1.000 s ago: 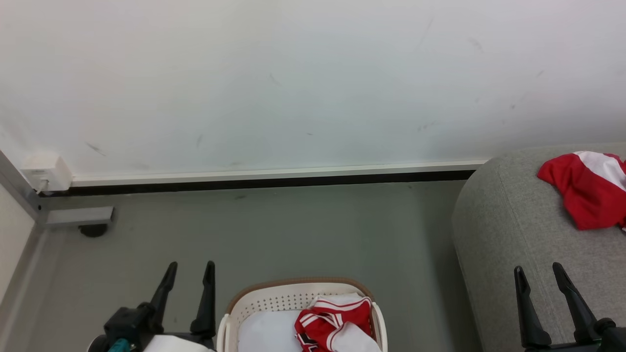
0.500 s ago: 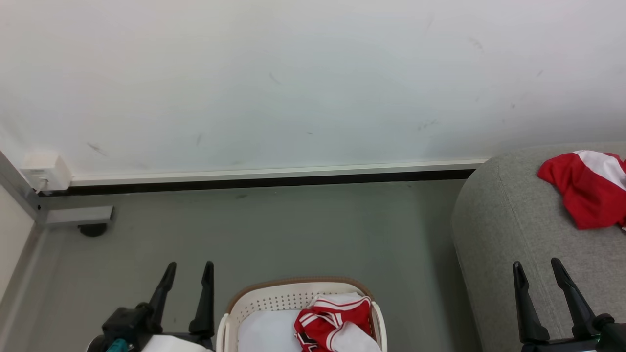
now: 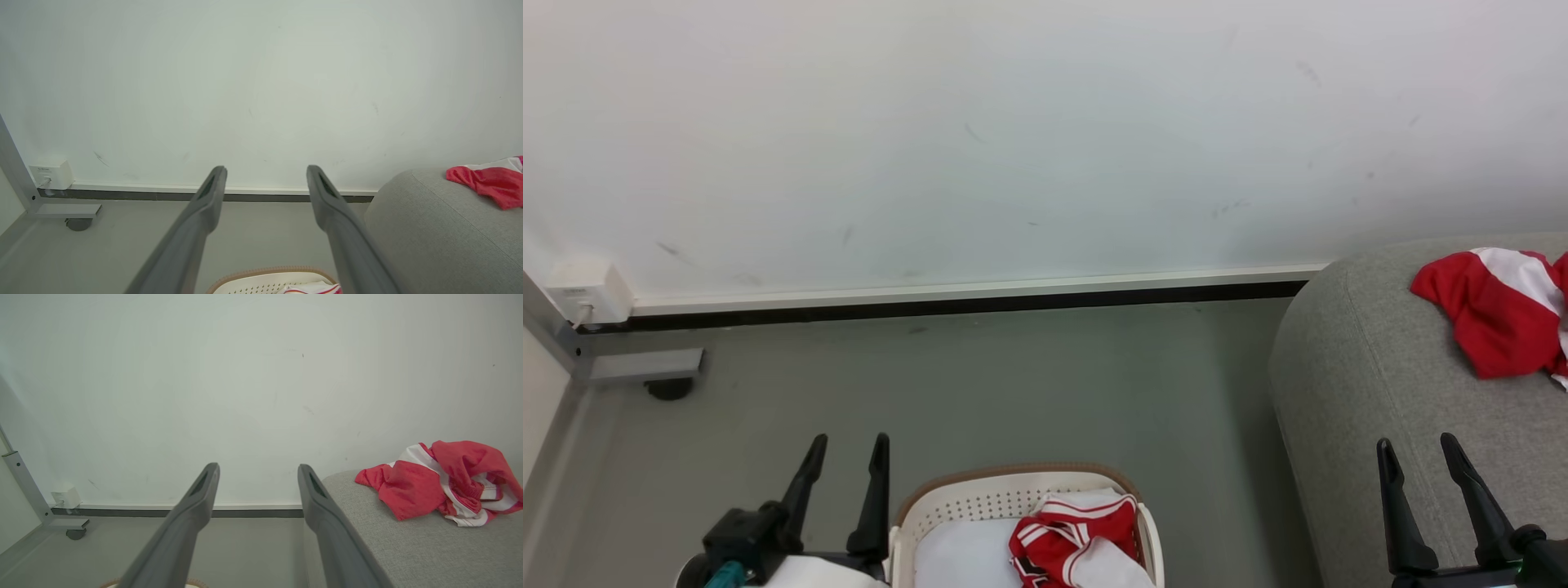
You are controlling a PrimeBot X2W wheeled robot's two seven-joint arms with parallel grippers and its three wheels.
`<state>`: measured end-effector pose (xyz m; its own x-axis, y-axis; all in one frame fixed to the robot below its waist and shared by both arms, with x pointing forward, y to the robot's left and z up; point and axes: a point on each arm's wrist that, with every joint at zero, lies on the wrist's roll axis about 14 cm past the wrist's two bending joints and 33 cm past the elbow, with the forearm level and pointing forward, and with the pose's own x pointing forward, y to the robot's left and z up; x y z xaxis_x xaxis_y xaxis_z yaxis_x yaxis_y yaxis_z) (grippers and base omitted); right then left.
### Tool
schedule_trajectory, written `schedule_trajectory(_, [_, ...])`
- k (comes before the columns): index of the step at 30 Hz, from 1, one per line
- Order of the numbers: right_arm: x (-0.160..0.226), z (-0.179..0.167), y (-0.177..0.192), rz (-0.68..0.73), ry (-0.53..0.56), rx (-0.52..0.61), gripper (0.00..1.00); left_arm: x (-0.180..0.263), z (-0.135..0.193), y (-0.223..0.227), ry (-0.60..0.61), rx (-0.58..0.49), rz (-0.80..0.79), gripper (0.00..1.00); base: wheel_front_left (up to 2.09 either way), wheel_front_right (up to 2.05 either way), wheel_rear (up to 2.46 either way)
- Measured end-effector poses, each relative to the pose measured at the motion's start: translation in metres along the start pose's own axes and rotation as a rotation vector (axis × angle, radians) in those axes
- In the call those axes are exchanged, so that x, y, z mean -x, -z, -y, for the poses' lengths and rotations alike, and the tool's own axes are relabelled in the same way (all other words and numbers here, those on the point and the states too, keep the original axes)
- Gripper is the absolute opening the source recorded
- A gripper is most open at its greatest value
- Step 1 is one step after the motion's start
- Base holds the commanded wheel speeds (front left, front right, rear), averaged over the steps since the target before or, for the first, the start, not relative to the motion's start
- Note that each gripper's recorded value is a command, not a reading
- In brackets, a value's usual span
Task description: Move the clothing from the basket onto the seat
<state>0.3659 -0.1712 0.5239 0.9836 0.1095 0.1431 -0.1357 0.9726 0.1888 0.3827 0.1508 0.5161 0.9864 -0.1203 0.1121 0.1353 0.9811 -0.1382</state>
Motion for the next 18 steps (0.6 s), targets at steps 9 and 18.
schedule_trajectory(9, [0.000, 0.007, 0.002, -0.005, 0.023, 0.000, 1.00, -0.008, 0.010, 0.009, 0.034, 0.005, -0.025, 1.00, 0.00, 0.00, 0.00])
schedule_trajectory(18, [-0.004, 0.024, 0.003, -0.004, 0.082, 0.002, 1.00, -0.032, 0.032, 0.037, 0.115, -0.001, -0.096, 1.00, 0.00, 0.00, 0.00])
